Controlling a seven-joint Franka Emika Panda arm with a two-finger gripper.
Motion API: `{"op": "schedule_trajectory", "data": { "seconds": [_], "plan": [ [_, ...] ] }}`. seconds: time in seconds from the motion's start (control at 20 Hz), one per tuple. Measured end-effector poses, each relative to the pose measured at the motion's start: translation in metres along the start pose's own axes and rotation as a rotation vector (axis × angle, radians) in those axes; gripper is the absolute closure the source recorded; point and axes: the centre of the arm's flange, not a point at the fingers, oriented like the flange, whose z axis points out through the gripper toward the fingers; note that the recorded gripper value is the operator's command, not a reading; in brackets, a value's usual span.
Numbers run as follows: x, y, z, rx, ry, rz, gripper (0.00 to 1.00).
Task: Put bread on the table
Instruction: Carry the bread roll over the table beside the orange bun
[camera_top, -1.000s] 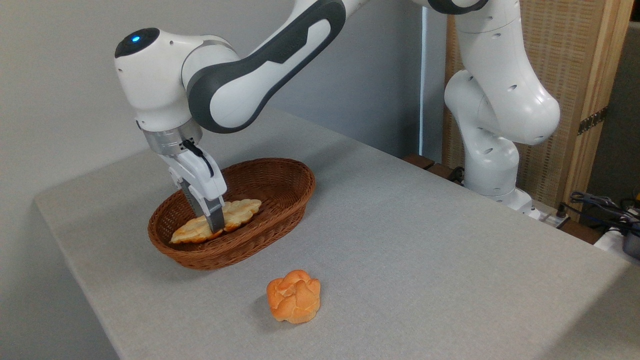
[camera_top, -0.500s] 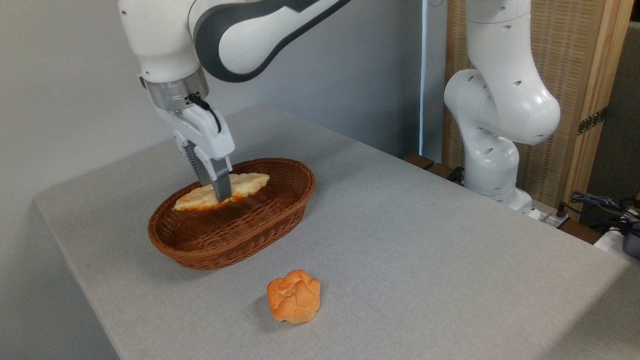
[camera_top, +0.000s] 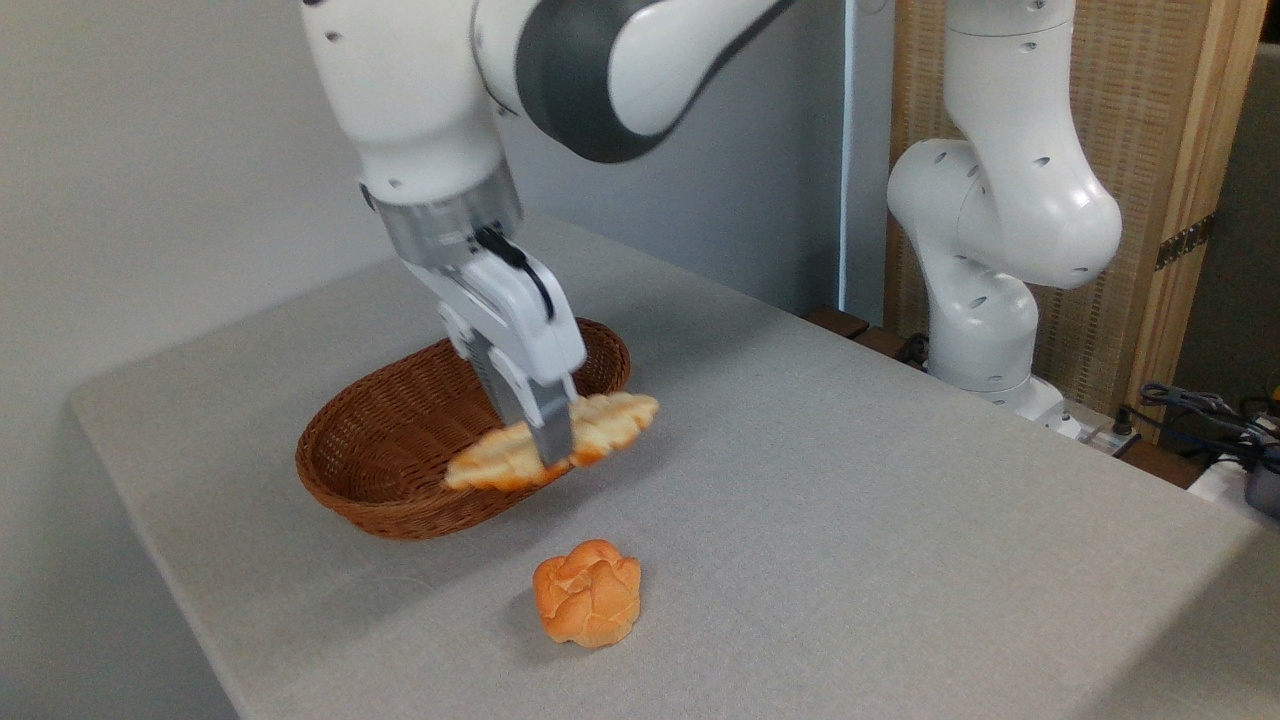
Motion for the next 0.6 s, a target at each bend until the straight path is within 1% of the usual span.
{"op": "schedule_trajectory", "data": {
  "seconds": [0.05,0.1,0.15,0.2,0.3,0.6],
  "plan": [
    [-0.007,-0.004,0.008,0.000,-0.027,0.015,0.36],
    [-0.012,-0.006,0.019,0.000,-0.056,0.029,0.25],
    [-0.017,-0.008,0.030,-0.002,-0.084,0.035,0.00],
    [-0.020,-0.009,0.040,-0.003,-0.104,0.037,0.00],
    [-0.024,-0.009,0.054,-0.009,-0.123,0.038,0.00],
    [-0.026,-0.011,0.054,-0.004,-0.120,0.034,0.00]
  ]
}}
